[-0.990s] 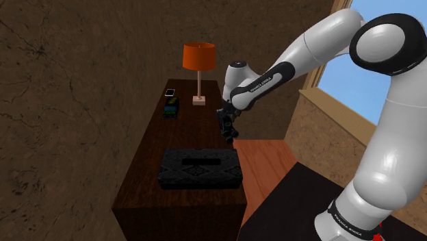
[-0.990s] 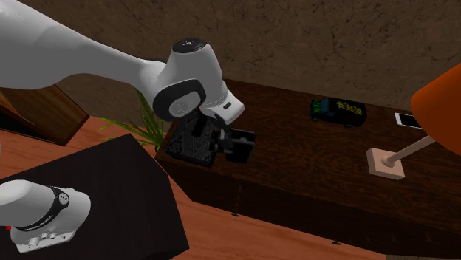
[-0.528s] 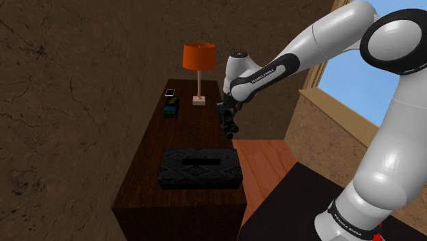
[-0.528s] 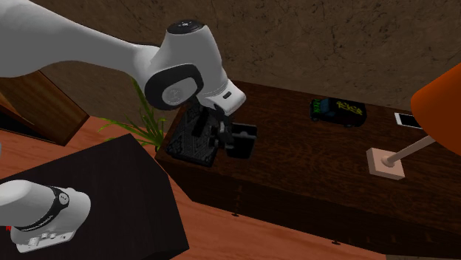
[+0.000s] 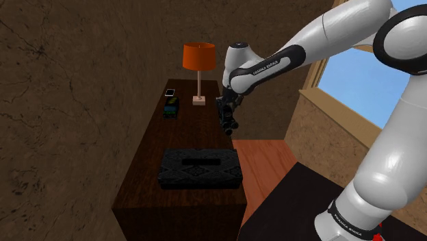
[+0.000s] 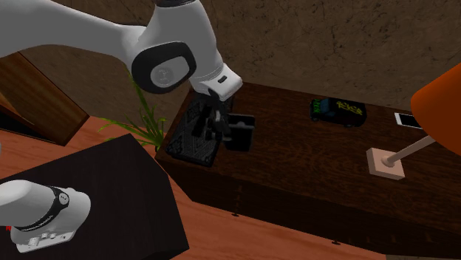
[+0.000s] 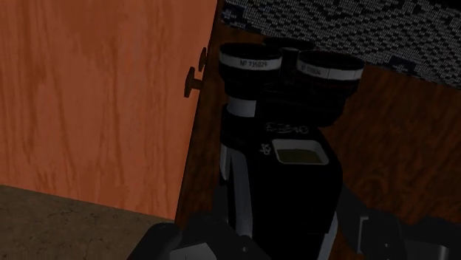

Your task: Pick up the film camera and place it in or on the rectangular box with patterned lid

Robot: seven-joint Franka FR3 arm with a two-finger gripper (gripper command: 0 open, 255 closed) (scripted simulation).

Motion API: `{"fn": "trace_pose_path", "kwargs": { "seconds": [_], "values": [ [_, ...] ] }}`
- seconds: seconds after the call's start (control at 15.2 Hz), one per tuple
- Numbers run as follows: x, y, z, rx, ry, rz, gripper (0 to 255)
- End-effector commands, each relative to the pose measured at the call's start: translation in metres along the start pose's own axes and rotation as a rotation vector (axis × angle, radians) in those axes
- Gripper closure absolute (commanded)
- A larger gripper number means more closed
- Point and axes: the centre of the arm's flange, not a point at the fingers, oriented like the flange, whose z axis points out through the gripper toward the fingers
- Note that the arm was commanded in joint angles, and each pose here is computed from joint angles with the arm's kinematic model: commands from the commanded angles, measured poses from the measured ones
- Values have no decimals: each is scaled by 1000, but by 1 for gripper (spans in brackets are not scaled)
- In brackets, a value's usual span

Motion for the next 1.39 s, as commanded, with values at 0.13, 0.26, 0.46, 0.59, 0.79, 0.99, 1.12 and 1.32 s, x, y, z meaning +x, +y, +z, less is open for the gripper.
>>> {"fn": "trace_pose_path", "kwargs": {
  "seconds": [0.13, 0.26, 0.46, 0.59, 0.79, 0.99, 1.12, 1.32],
  "values": [
    [-28, -35, -23, 1, 1, 0, 255],
    [-42, -54, -35, 1, 1, 0, 255],
    [-64, -83, -52, 1, 1, 0, 255],
    [-79, -102, -63, 1, 1, 0, 255],
    [-101, -130, -80, 1, 1, 0, 255],
    [-126, -162, -99, 1, 1, 0, 255],
    [-128, -163, -89, 1, 1, 0, 255],
    [-132, -164, -73, 1, 1, 0, 255]
  ]
}}
